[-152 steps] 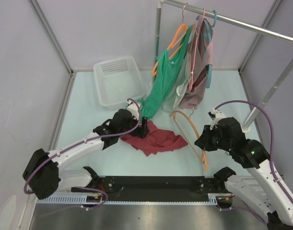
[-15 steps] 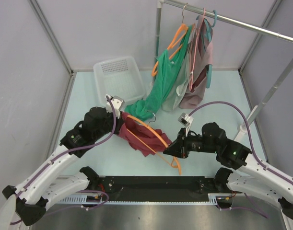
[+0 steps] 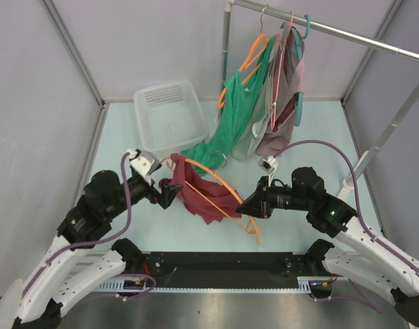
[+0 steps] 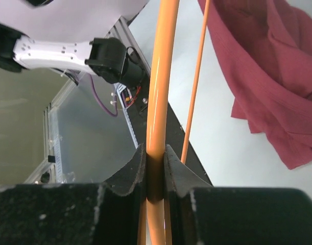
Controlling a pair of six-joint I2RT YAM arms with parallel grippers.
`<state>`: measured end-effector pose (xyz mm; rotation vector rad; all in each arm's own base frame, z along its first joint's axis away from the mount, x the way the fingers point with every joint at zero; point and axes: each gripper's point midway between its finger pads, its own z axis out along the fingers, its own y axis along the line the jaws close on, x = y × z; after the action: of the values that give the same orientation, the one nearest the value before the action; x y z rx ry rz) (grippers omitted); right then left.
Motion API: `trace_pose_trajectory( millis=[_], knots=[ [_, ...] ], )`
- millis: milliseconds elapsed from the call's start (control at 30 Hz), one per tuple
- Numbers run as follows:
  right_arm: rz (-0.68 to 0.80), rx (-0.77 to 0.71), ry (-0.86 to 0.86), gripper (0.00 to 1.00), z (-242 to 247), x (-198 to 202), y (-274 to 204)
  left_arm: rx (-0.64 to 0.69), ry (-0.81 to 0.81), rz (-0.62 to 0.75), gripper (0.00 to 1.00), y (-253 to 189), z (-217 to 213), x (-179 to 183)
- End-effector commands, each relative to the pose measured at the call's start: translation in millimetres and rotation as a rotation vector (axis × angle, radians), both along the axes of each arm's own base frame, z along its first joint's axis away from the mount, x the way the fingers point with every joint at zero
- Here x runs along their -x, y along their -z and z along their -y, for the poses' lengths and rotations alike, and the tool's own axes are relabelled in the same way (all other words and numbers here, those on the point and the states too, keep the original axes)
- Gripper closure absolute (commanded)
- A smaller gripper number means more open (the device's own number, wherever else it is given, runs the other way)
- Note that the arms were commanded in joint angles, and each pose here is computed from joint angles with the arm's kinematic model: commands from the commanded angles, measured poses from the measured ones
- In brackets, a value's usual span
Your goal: Place the tank top on the hanger
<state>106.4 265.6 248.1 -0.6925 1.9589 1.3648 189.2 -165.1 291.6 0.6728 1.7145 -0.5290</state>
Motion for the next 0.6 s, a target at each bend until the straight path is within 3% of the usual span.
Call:
trace_pose_trajectory(
  millis=[0,333,567],
  knots=[
    [0.1,-0.131,-0.129,1.0,4.8,6.9,-44.4,-0.001,0.158,0.116,0.01,-17.0,6.0,24.7],
    [0.117,-0.087,-0.275,1.0,15.8,26.2,-47.2,0.02,0.37,0.226,0.01,-56.6,30.8,43.1],
    [0.106,-0.102,-0.332,1.0,15.3,33.5,-47.2,-0.004,0.551,0.138,0.01,-41.5,62.1,45.8]
  ],
)
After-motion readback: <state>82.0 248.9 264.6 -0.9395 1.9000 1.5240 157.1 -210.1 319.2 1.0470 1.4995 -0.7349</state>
